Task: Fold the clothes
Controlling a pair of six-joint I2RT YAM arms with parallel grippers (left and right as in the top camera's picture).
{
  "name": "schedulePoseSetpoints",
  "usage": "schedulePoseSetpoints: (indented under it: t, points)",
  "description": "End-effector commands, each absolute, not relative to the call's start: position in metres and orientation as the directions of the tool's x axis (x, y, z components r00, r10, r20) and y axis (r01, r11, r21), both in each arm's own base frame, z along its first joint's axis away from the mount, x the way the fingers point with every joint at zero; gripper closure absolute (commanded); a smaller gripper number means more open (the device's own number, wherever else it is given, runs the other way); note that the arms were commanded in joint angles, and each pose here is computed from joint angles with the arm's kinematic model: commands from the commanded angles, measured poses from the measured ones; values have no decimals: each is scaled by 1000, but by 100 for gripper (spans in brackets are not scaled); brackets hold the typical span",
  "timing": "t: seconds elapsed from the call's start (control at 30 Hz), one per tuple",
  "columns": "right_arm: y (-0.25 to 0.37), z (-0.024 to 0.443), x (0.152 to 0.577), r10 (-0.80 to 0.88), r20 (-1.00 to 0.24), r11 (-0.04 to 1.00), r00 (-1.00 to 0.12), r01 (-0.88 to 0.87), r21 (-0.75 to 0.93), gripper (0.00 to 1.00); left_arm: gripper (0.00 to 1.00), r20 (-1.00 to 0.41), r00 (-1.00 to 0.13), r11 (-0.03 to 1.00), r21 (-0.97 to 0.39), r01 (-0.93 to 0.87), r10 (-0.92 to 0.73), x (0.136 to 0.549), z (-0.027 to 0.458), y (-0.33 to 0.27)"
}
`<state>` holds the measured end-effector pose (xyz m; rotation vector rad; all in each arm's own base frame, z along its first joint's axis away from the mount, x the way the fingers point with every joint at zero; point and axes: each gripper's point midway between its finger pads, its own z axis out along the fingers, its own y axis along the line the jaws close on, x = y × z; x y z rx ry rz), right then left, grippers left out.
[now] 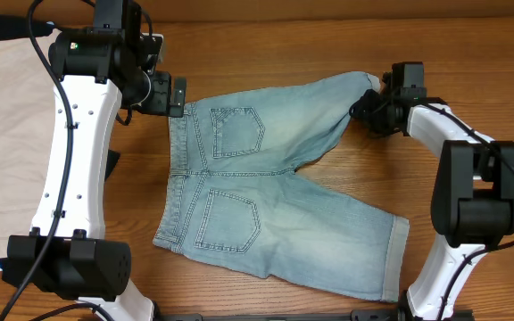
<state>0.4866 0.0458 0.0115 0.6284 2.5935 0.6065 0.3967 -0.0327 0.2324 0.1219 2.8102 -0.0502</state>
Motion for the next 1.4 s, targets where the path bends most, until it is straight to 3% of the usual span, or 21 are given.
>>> schedulePoseSetpoints:
  t: [0.0, 0.4, 0.77, 0.87, 0.93, 1.2, 1.37]
  points:
    - [55, 16, 494, 522, -264, 769, -811, 313, 558, 66, 0, -311, -946, 995, -7, 103, 95, 398, 227, -29]
    - [69, 13, 508, 515, -319, 778, -795, 278, 563, 63, 0, -315, -942, 993, -1, 122, 115, 399, 227, -29]
    - [66, -14, 499, 522, -277, 787, -807, 331, 520, 63, 0, -315, -942, 993, -1, 122, 116, 399, 227, -29]
    - [64, -15, 498, 523, -275, 789, -806, 337, 513, 90, 0, -315, -942, 993, -1, 122, 115, 399, 227, -29]
    - [63, -15, 498, 525, -278, 791, -805, 340, 509, 96, 0, -315, -942, 993, -1, 122, 115, 399, 227, -29]
    - [51, -11, 498, 544, -265, 782, -797, 367, 503, 96, 0, -315, -942, 993, -1, 122, 115, 399, 227, -29]
    - [11, 21, 493, 567, -271, 780, -777, 402, 480, 96, 0, -320, -941, 993, -1, 122, 115, 400, 227, -30]
